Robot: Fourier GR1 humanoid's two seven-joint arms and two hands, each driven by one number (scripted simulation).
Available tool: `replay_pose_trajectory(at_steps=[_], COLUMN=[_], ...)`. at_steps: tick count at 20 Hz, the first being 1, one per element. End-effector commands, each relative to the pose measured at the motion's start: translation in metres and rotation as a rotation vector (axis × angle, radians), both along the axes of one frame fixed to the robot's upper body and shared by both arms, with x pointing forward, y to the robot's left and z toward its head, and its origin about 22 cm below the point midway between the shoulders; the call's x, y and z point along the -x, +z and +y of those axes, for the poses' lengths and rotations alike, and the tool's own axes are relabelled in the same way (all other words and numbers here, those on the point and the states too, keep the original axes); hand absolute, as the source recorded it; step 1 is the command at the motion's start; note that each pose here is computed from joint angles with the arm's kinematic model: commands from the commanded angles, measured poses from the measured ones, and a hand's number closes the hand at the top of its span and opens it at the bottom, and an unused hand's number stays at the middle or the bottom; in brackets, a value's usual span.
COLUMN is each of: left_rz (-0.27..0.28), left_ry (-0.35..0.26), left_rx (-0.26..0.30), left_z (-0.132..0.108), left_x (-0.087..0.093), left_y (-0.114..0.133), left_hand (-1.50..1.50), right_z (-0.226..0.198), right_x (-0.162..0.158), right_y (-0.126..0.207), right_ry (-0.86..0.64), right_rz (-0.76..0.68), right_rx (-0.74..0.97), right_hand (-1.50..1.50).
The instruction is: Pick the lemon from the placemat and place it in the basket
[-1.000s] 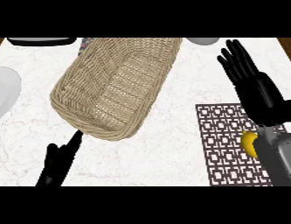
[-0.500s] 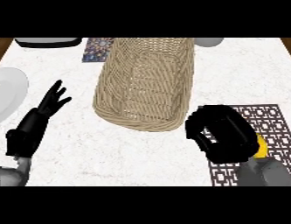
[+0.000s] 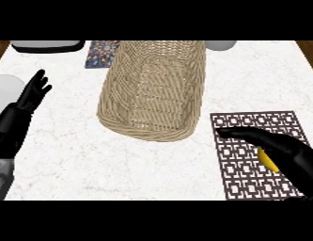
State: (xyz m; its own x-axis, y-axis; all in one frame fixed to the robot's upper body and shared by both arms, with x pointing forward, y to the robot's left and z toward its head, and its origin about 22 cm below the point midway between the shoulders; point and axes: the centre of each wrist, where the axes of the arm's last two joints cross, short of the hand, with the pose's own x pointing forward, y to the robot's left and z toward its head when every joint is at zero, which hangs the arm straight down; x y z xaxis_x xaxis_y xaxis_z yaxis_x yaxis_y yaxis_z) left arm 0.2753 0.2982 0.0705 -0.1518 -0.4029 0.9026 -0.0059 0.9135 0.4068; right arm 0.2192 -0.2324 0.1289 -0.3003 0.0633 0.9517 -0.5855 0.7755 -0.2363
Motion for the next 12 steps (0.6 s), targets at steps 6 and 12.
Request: replay_pose_trajectory(at_steps=[6, 12], left_rz=[-0.014, -0.024], left_ry=[-0.032, -0.056], left_rx=[-0.011, -0.009], left_z=[0.003, -0.011], left_x=[-0.004, -0.022], left_y=[0.002, 0.009], left_hand=[0.0, 0.0], right_z=[-0.039, -0.05], right_x=[-0.012, -0.03], right_y=[0.114, 0.148], right_ry=[-0.013, 0.23], right_rz=[-0.264, -0.176], right_rx=[0.836, 1.133], right_hand=[-1.5, -1.5])
